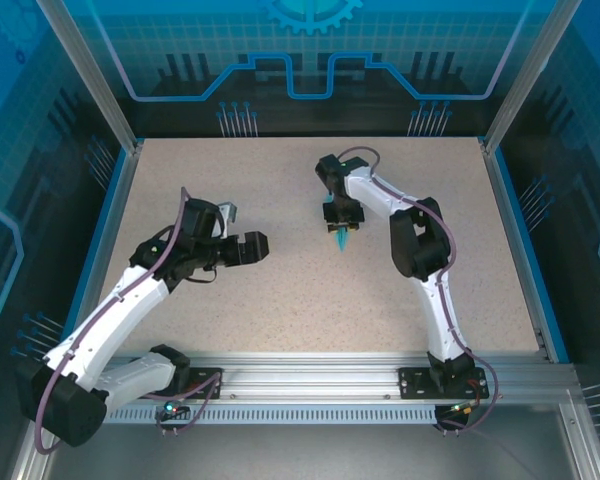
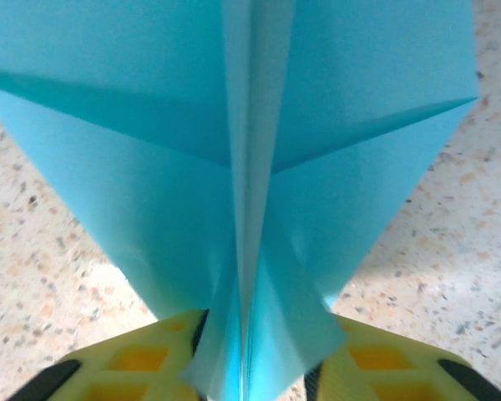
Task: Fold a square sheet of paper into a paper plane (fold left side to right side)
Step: Place the paper plane at the top-center of the table, then reset both arms
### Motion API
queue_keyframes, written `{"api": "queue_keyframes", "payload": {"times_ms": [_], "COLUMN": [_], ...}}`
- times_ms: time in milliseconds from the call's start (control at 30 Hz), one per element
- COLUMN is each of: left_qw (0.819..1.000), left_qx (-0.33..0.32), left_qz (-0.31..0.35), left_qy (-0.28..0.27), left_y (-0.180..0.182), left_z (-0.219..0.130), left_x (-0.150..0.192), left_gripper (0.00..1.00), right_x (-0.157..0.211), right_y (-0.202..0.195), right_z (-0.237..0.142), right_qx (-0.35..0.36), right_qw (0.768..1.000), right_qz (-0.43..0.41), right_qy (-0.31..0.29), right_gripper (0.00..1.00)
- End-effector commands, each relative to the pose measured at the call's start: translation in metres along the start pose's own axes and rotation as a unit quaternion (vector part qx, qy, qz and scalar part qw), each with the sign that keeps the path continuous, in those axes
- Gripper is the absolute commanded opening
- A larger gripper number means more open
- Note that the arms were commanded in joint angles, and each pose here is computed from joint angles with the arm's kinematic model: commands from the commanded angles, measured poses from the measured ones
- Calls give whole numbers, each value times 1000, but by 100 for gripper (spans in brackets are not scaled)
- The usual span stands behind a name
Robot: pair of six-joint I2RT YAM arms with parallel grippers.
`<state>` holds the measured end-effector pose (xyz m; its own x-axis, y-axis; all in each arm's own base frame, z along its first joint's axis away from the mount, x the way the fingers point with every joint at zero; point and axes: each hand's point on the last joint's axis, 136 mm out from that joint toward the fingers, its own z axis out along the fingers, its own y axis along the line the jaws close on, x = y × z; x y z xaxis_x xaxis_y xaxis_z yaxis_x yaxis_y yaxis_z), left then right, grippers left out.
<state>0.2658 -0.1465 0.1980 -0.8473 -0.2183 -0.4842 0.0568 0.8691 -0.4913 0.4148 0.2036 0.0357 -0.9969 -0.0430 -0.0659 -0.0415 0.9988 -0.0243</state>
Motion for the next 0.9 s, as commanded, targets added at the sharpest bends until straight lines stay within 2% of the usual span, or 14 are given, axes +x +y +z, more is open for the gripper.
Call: {"api": "queue_keyframes", "payload": {"times_ms": [0,200,300,400,500,600,700,767,867], "left_qw": [1000,999,997,992,977,952,924,911,898], "left_qx": [19,20,5,-42,-110,-167,-197,-214,-264], "left_qz": [-7,-26,-36,-48,-40,-18,13,42,57], "left_qy": [-7,-33,-63,-111,-180,-257,-327,-350,-346], "left_y": [-9,-6,2,23,51,78,93,101,122], "left_z": [-14,-28,-37,-46,-55,-62,-67,-64,-56], "left_x": [-8,-16,-24,-36,-51,-65,-75,-76,-74], "left_gripper": [99,99,99,99,99,99,99,99,99], "right_x": [6,29,41,54,68,79,88,91,91], "right_y": [-6,-17,-27,-36,-49,-69,-92,-108,-131], "right_z": [-39,-77,-104,-132,-156,-169,-169,-165,-153], "right_qx": [-5,7,2,-19,-32,-31,-25,-26,-22], "right_qw": [1000,999,996,990,979,965,953,944,933], "right_qz": [1,-5,-5,-9,-9,-2,17,35,64], "right_qy": [-23,-50,-90,-142,-201,-261,-302,-328,-354], "right_gripper": [41,50,53,58,64,74,85,98,100]}}
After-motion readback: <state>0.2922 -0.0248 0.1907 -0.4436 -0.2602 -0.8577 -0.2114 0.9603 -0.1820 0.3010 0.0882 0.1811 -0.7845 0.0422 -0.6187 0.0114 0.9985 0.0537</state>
